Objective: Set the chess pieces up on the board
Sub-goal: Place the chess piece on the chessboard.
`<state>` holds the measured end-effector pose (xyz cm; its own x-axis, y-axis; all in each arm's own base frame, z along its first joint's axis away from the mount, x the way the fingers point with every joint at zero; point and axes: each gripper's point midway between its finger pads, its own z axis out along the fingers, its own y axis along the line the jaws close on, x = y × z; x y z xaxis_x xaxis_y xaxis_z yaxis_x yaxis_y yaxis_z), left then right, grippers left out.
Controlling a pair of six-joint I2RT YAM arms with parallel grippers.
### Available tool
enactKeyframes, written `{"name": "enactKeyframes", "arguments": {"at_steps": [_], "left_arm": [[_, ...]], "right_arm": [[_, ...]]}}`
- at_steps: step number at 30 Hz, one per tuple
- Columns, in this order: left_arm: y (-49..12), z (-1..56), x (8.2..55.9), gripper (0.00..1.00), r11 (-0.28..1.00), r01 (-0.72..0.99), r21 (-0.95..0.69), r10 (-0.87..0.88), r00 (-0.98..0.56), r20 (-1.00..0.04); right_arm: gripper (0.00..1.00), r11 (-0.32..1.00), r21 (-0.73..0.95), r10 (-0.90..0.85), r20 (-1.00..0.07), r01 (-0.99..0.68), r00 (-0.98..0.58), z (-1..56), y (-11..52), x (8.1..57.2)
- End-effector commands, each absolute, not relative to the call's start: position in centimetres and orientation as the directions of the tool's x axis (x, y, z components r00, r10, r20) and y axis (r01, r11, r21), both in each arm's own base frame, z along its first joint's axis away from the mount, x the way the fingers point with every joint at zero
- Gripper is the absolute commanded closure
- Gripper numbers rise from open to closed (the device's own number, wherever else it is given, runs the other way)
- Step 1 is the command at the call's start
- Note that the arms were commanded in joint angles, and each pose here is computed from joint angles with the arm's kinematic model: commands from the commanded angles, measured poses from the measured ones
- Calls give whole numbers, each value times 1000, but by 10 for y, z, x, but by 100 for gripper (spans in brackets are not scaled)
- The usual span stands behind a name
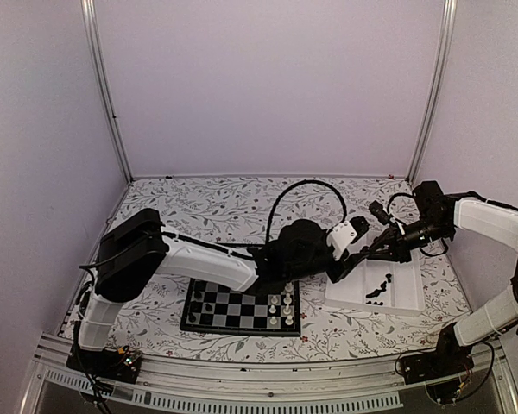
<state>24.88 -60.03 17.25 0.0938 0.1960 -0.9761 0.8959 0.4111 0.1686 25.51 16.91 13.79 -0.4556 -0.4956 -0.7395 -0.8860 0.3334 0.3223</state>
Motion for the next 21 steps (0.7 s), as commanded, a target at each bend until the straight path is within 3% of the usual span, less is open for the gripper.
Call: {"name": "enactKeyframes", "arguments": {"at_steps": [1, 21], "left_arm": [[-609, 167, 244, 53, 389, 904, 175, 209, 99, -973], [-616, 167, 256, 89, 426, 890, 163, 215, 76, -974]], "right_arm": [[90, 316, 325, -474, -760, -891, -445, 151, 172, 252], [87, 292, 334, -464, -770, -896, -438, 152, 174, 247]]}}
